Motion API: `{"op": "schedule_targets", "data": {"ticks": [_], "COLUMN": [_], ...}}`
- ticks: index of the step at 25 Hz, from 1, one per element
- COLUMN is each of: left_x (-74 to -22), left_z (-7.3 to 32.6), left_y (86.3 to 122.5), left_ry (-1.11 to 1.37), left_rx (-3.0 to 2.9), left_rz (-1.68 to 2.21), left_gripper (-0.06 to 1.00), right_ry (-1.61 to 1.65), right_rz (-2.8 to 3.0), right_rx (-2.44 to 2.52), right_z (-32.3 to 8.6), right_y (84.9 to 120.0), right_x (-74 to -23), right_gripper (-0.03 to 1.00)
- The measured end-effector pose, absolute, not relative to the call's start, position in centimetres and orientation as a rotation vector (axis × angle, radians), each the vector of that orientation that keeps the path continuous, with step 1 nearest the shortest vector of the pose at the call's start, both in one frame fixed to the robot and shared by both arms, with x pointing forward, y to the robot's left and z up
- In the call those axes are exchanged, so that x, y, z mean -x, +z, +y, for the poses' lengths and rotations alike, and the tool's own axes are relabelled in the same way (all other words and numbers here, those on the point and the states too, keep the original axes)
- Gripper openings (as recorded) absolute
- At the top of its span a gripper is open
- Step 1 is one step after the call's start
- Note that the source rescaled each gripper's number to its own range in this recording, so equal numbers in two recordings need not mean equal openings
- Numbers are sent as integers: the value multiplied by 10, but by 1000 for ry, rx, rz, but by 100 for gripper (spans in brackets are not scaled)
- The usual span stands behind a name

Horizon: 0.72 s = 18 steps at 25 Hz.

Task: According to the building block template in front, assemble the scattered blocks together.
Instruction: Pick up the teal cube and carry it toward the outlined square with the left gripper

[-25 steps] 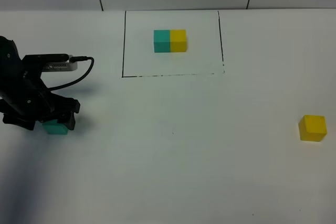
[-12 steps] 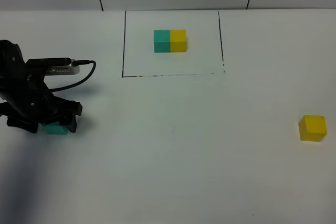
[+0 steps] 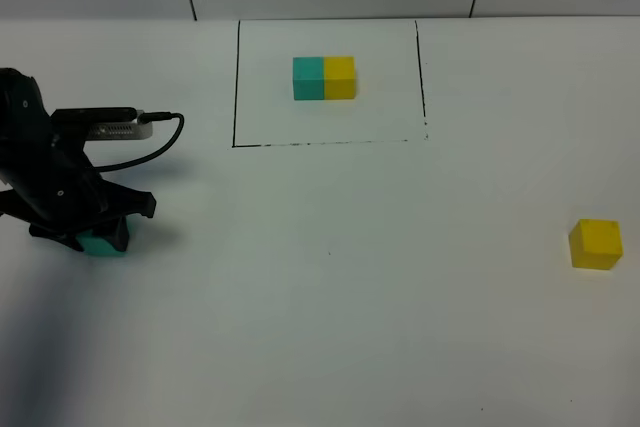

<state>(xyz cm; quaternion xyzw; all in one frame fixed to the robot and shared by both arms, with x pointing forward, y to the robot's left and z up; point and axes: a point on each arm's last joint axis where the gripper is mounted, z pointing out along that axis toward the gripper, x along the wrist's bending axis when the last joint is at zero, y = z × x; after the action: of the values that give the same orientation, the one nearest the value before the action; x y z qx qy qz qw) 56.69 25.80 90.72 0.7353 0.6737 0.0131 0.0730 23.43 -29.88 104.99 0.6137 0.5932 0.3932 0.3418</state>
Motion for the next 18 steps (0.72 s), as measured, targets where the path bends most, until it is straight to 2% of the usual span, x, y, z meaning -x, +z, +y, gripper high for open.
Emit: {"op": "schedule_targets", "data": {"ticks": [6, 18], "left_x": [-585, -624], "left_z": [214, 71], "left_y": [922, 919], "left_ry": [29, 106], "left_rx": [-2682, -3076], "left_rz": [1461, 283], "left_gripper": [1, 1], "right_ry": [1023, 1023], "right_rz": [1543, 1543], "right_rx": [-1596, -1596], "right_z": [-299, -299], "right_y": [1050, 1050], "right_x": [-234, -234], "right_gripper": [90, 90]}}
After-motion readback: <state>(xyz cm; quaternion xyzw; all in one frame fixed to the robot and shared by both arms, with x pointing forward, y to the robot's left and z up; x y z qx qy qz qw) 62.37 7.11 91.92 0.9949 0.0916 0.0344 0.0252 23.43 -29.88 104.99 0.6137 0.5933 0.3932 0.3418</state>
